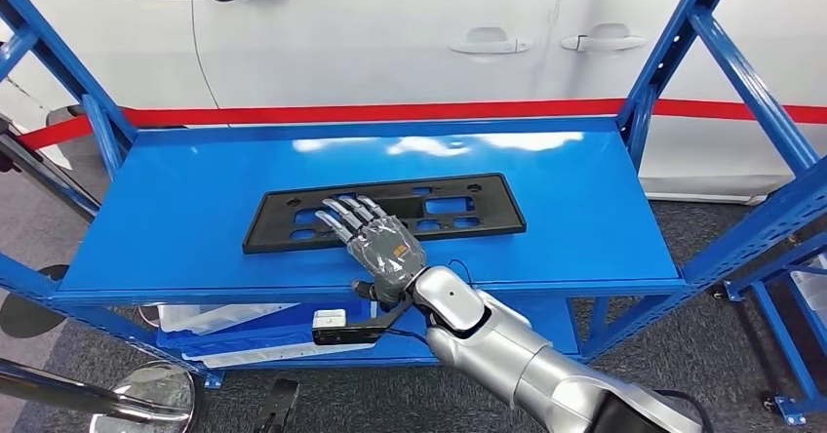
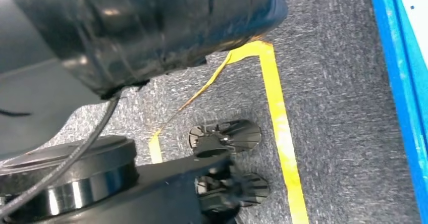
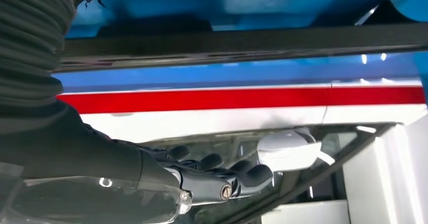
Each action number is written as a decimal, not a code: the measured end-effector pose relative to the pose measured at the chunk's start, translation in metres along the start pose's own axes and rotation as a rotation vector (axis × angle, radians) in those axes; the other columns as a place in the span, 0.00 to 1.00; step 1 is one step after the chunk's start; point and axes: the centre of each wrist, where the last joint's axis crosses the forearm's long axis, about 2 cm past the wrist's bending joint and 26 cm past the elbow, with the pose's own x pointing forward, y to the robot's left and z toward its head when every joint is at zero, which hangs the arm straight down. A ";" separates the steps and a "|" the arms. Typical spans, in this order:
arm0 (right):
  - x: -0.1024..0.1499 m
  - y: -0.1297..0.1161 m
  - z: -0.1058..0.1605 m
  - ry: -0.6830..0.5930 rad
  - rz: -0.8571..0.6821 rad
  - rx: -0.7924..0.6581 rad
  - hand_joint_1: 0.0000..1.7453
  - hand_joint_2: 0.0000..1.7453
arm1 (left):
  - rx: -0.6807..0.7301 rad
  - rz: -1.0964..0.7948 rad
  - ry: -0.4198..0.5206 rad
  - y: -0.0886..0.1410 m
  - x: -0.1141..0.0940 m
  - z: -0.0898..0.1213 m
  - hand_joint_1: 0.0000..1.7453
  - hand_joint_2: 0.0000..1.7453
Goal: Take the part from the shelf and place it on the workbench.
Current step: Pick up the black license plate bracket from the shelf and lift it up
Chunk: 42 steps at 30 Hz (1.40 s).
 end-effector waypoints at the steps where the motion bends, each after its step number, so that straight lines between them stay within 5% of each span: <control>1: -0.001 0.000 -0.001 0.004 0.003 0.008 0.00 1.00 | -0.001 -0.003 -0.002 0.000 0.001 0.000 0.00 0.00; 22: -0.048 -0.005 -0.009 0.261 0.166 0.170 0.00 1.00 | -0.039 -0.057 -0.008 0.007 0.004 -0.003 0.00 0.00; 42: -0.118 -0.018 0.019 0.488 0.330 0.194 0.03 1.00 | -0.031 -0.068 -0.001 0.014 -0.001 -0.005 0.00 0.00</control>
